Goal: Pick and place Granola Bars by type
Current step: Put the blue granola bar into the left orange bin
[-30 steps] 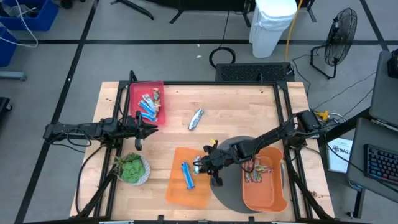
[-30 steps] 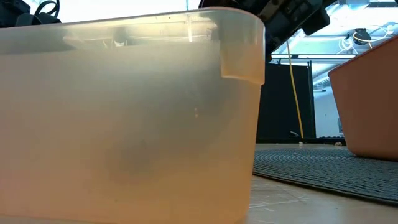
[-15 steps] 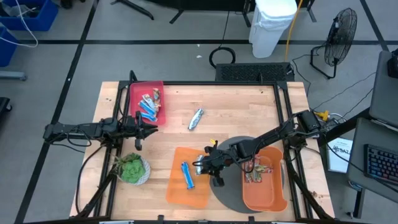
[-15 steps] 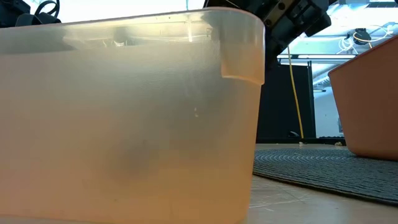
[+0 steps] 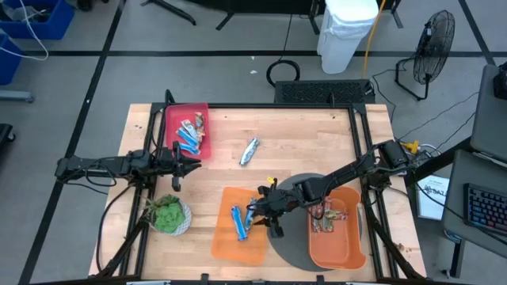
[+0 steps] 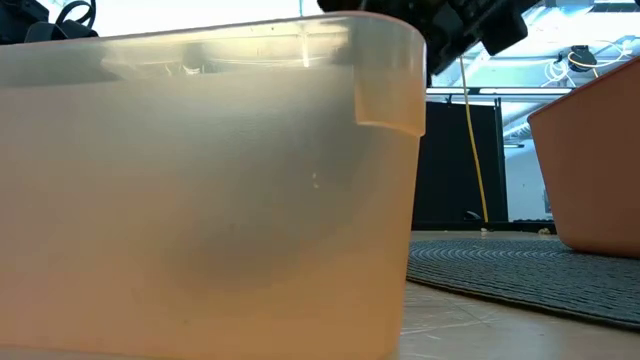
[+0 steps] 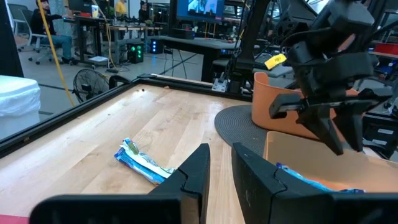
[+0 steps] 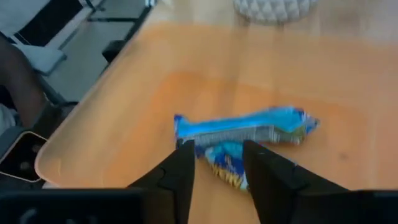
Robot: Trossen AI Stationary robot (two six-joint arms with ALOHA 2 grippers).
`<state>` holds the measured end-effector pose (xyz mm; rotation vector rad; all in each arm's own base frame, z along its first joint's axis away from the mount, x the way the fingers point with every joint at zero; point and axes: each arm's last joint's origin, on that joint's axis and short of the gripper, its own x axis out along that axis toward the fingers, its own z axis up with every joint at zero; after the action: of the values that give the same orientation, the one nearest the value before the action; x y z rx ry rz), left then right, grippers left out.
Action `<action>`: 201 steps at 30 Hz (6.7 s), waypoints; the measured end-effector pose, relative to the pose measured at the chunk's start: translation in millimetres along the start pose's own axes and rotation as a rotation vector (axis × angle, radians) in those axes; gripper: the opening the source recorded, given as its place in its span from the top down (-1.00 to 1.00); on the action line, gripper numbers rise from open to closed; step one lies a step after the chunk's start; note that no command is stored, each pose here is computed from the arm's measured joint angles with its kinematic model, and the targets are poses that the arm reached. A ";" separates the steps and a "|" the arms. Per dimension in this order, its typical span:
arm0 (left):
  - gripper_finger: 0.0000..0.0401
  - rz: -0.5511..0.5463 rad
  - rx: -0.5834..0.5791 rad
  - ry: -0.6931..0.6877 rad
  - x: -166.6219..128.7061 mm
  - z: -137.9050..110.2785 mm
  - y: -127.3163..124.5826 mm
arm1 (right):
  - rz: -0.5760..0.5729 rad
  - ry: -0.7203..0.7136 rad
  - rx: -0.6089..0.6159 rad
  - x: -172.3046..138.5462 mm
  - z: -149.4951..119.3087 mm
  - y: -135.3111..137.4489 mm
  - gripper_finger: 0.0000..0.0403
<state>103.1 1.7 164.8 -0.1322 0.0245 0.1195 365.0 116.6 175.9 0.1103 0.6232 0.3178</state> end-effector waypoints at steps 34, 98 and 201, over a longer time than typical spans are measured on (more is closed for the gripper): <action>0.64 0.000 0.000 0.000 0.0 0.0 0.0 | -0.607 0.190 0.362 -124.6 45.9 -232.0 0.00; 0.64 0.000 0.000 0.001 0.0 0.0 0.0 | -0.368 0.046 0.375 -53.3 13.3 -287.4 0.97; 0.64 0.000 0.000 0.000 0.0 0.0 0.0 | 0.056 -0.093 -0.053 3.5 17.0 -45.1 0.98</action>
<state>103.1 1.7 164.7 -0.1322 0.0247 0.1193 389.4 75.0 178.9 0.0914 0.5203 0.3805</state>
